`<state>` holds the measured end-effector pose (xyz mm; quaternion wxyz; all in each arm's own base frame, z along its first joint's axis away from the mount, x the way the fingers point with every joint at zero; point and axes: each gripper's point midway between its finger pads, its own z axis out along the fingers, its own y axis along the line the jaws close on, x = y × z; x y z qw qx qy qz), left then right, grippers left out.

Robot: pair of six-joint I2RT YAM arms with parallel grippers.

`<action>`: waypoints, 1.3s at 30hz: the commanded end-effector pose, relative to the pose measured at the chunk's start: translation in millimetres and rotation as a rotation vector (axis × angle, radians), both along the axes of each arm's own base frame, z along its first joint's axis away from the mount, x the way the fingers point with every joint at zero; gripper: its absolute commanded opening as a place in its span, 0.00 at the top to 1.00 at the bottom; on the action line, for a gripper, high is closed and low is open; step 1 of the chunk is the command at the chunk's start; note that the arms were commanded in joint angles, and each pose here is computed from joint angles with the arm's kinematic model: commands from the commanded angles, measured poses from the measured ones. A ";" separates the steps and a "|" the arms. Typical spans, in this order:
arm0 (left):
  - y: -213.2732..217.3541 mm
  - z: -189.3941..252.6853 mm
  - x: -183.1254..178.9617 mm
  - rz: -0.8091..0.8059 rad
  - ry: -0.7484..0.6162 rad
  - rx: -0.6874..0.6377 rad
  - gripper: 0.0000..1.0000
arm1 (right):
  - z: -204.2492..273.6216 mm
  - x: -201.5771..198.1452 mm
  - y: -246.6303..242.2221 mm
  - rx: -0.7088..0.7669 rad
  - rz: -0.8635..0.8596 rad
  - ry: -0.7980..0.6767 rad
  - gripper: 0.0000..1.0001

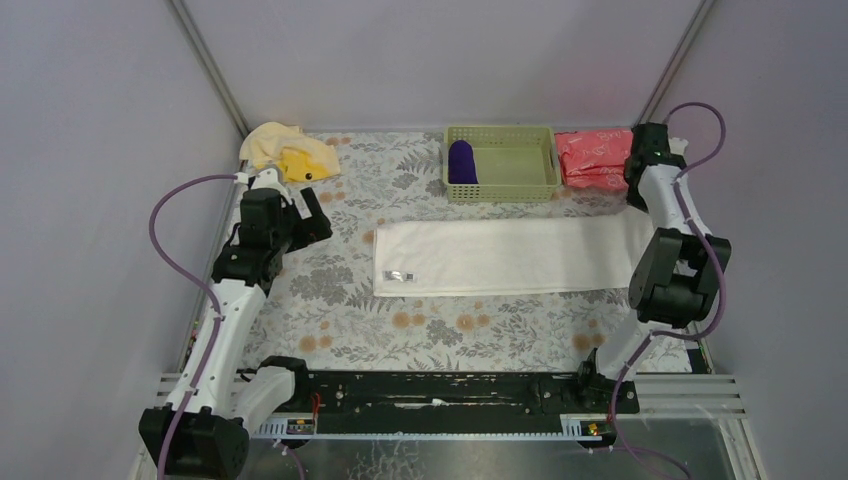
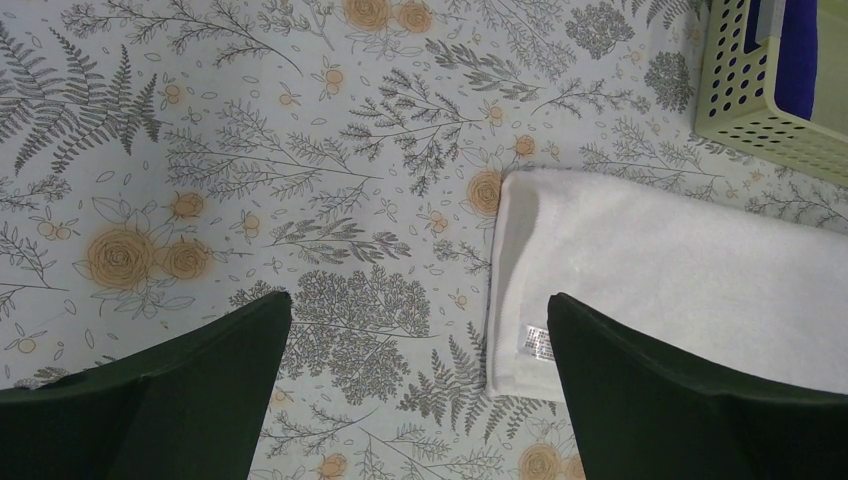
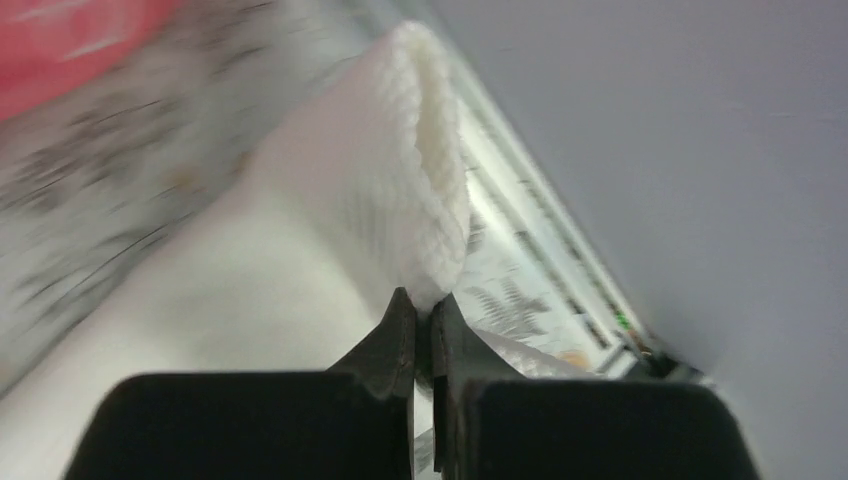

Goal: Roll the towels
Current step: Fold the towel at the center of the board.

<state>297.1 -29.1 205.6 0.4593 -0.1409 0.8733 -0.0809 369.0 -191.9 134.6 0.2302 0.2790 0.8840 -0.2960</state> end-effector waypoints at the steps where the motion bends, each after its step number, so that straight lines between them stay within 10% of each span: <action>1: -1.3 -3.0 1.8 -0.015 0.003 0.013 0.00 | 9.4 20.5 102.6 0.296 0.192 -0.158 1.00; 15: -2.5 -20.2 3.9 -0.021 0.059 0.013 0.00 | 50.4 -5.3 319.3 0.884 0.618 -0.322 1.00; 39: -8.5 -35.2 5.2 -0.046 0.113 -0.004 0.00 | 44.0 2.5 472.1 0.958 0.636 -0.402 1.00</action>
